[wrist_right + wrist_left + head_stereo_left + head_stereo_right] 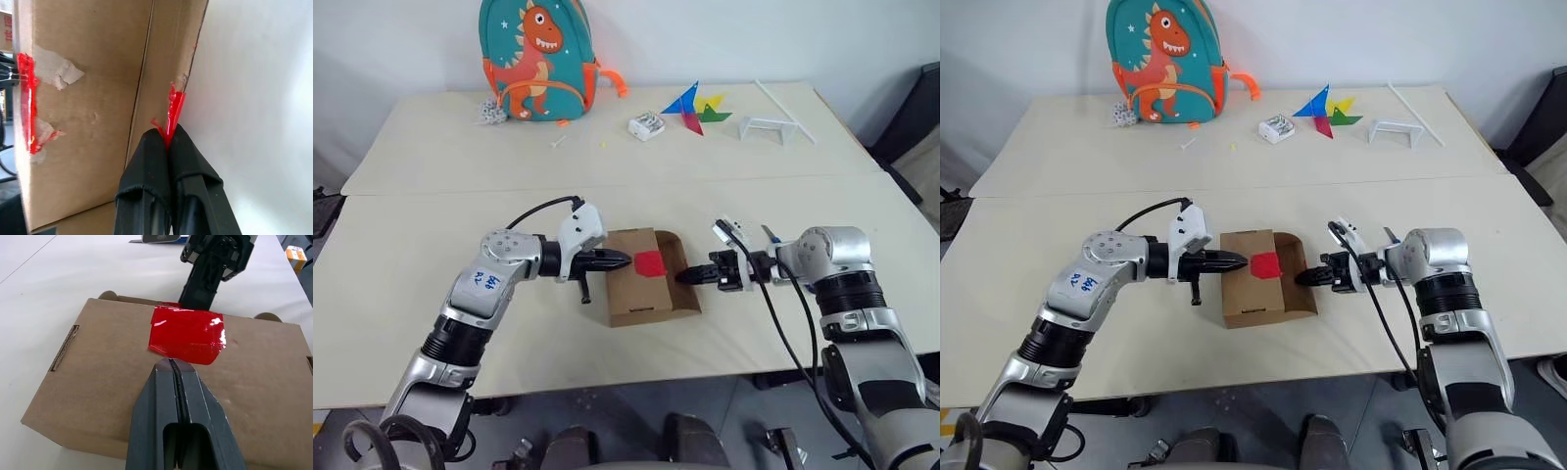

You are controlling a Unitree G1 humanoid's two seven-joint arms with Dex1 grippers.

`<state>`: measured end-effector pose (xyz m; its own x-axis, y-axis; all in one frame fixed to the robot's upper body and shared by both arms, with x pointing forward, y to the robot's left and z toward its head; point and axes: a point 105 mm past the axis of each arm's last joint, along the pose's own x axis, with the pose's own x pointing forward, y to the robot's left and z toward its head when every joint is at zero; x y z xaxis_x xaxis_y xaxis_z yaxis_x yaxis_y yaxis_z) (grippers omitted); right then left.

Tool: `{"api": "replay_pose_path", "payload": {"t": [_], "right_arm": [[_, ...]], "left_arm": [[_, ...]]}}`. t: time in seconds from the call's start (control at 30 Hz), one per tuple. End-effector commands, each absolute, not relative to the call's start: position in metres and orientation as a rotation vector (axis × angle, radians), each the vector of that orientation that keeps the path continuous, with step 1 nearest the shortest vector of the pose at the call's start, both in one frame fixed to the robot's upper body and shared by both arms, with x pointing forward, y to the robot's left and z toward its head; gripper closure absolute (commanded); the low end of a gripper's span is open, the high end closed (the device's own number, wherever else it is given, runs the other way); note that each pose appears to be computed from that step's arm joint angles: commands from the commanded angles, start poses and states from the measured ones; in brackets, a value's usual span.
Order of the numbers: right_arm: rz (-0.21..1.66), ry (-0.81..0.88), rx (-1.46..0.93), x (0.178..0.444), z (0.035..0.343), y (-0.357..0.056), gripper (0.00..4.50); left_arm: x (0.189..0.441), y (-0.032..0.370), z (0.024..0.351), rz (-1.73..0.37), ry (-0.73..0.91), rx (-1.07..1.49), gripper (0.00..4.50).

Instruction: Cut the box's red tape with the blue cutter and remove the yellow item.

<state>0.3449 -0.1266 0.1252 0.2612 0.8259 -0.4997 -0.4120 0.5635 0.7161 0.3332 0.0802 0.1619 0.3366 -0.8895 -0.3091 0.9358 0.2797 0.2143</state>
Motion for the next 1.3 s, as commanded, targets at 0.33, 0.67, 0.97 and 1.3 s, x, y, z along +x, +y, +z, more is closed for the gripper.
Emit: {"api": "replay_pose_path", "payload": {"t": [0.33, 0.67, 0.97, 1.3], "right_arm": [[0.957, 0.853, 0.353, 0.342, 0.208, -0.126, 4.47], [0.971, 0.816, 0.233, 0.334, 0.241, -0.12, 4.47], [0.902, 0.814, 0.155, 0.335, 0.247, -0.117, 4.47], [0.766, 0.776, 0.007, 0.342, 0.25, -0.11, 4.47]], "left_arm": [[0.341, 0.079, 0.147, -1.173, 0.13, 0.309, 4.5], [0.345, 0.077, 0.143, -1.136, 0.114, 0.254, 4.5], [0.348, 0.069, 0.142, -1.124, 0.096, 0.216, 4.5], [0.342, 0.068, 0.132, -1.11, 0.122, 0.123, 4.5]]}}
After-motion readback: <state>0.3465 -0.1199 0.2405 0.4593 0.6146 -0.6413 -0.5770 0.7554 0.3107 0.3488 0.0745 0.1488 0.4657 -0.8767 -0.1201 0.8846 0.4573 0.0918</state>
